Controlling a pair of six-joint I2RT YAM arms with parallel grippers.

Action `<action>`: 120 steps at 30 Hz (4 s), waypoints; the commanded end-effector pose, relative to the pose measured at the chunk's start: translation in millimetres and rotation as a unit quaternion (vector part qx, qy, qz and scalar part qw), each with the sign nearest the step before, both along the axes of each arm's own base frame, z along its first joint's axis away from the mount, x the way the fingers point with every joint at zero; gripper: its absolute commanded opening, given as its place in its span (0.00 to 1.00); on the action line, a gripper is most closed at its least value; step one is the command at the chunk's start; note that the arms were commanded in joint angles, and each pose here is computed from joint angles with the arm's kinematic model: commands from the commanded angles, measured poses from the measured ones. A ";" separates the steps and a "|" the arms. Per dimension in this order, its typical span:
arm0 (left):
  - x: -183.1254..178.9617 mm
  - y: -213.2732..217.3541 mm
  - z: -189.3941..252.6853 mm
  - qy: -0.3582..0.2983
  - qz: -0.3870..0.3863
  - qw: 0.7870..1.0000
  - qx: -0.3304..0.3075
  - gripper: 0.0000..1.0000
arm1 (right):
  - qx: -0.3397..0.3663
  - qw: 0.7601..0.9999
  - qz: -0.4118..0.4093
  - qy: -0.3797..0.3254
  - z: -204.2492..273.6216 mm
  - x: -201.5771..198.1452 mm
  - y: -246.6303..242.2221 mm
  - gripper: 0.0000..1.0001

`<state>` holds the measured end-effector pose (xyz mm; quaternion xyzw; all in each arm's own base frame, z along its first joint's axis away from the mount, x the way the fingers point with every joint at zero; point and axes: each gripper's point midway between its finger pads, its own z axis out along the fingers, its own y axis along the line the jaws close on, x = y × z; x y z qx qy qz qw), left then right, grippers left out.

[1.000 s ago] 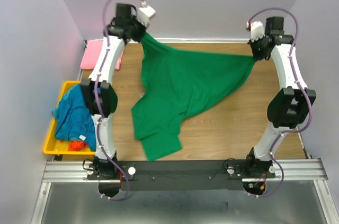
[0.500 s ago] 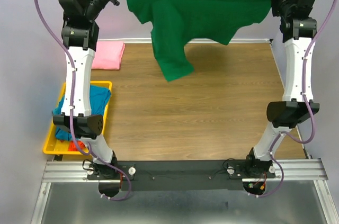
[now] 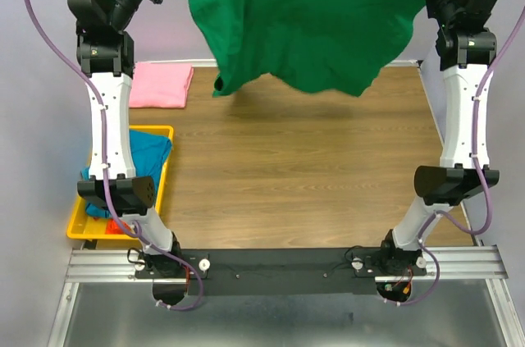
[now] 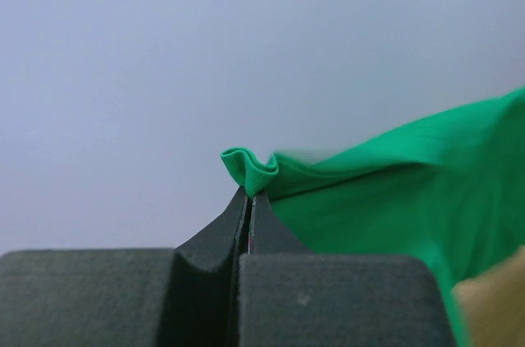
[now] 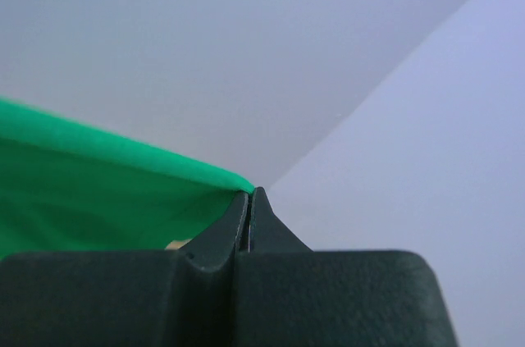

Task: Fold and stack the t-shirts
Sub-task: Flatten the tshirt out

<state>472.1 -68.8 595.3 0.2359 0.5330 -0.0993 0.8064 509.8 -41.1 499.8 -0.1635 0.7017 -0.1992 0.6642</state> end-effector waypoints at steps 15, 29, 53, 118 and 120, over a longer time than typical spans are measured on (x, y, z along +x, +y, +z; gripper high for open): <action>-115.2 -4.8 79.5 -0.153 -0.006 0.988 0.014 0.00 | -0.011 0.984 -0.031 -0.174 123.7 -76.6 -14.6 0.01; -331.8 6.2 80.6 -0.313 0.089 0.943 0.069 0.00 | -0.048 0.964 -0.046 -0.259 159.2 -243.1 -11.2 0.01; -258.0 -13.4 -141.0 -0.062 0.005 0.979 0.196 0.00 | -0.132 0.989 0.059 -0.012 -86.7 -200.2 13.5 0.01; -63.1 -23.8 -507.6 0.554 -0.039 0.798 0.235 0.69 | 0.179 0.790 0.029 0.585 -446.9 -163.2 32.2 0.44; -65.0 -22.2 -516.7 0.566 -0.036 0.789 0.235 0.69 | 0.178 0.787 0.032 0.590 -451.1 -162.7 33.0 0.44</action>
